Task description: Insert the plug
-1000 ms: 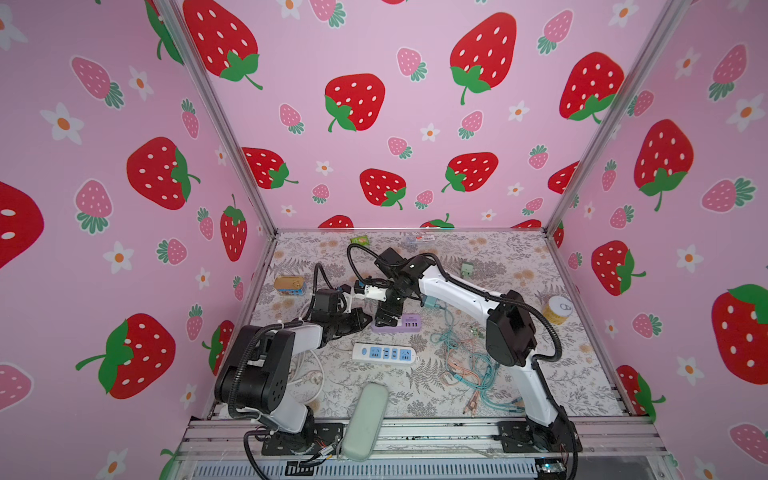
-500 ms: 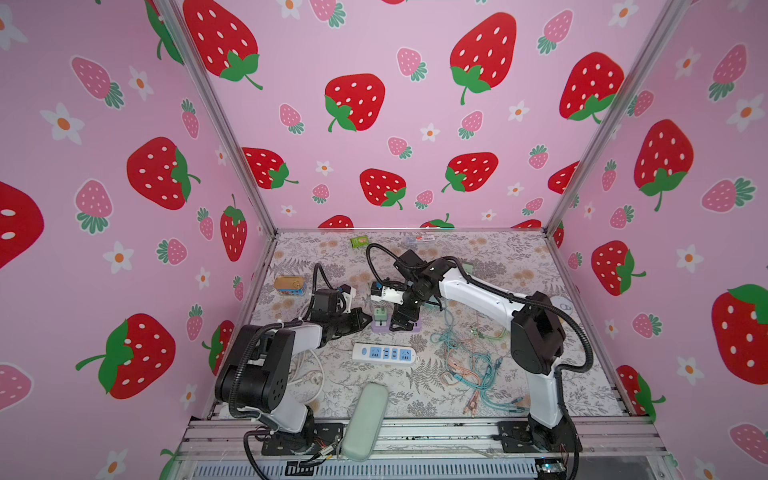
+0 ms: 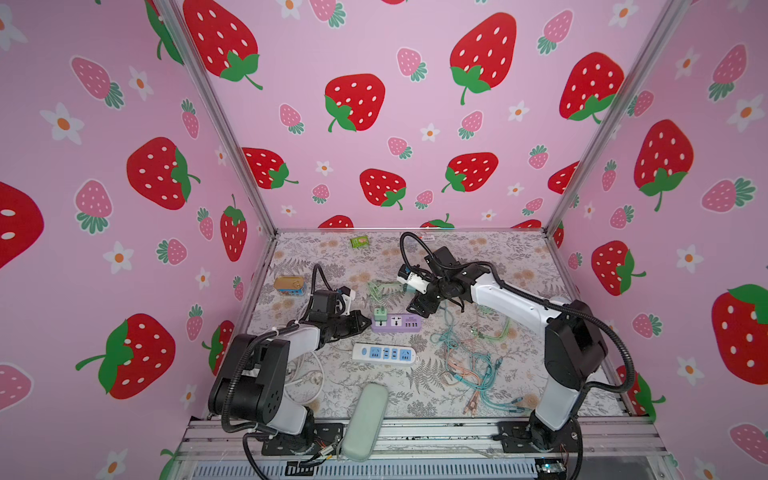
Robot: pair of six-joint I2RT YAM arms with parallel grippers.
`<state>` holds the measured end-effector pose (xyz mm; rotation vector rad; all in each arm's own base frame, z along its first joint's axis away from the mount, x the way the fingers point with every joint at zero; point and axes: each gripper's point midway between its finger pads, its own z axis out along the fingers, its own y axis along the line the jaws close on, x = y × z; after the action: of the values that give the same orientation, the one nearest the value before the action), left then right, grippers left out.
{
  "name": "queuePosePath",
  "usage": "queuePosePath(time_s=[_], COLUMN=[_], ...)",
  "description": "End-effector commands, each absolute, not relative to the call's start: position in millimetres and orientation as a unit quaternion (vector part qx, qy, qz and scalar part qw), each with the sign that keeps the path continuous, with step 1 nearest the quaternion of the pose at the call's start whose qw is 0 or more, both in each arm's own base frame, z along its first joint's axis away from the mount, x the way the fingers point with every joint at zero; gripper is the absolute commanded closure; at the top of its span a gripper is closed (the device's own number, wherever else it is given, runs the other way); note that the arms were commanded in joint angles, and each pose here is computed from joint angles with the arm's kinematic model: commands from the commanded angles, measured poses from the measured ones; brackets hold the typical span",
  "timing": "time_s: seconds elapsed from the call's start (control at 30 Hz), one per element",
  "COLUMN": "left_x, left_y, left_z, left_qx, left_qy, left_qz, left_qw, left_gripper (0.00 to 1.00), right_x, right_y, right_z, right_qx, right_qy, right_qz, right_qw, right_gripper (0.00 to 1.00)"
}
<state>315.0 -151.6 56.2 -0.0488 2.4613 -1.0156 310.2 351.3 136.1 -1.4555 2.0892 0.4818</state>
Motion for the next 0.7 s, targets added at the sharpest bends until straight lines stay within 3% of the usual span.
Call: queuePosePath(time_s=[0.0, 0.27, 0.67], left_x=[312.9, 311.7, 298.3], left_y=[-151.6, -146.9, -134.6], left_z=[65.3, 87.6, 135.3], left_qx=[-0.016, -0.02, -0.029], left_qy=[0.895, 0.887, 0.869], left_qz=[-0.373, -0.368, -0.351], left_qw=[0.245, 0.278, 0.347], left_gripper=[0.86, 0.8, 0.55], right_x=[327.8, 340.7, 352.5], right_y=[345.7, 326.1, 321.0], right_z=[149.6, 127.9, 86.7], right_qx=[-0.507, -0.501, -0.485], right_qy=[0.785, 0.797, 0.818], right_qz=[0.172, 0.125, 0.121], right_qw=[0.311, 0.315, 0.286], right_gripper=[0.27, 0.33, 0.37])
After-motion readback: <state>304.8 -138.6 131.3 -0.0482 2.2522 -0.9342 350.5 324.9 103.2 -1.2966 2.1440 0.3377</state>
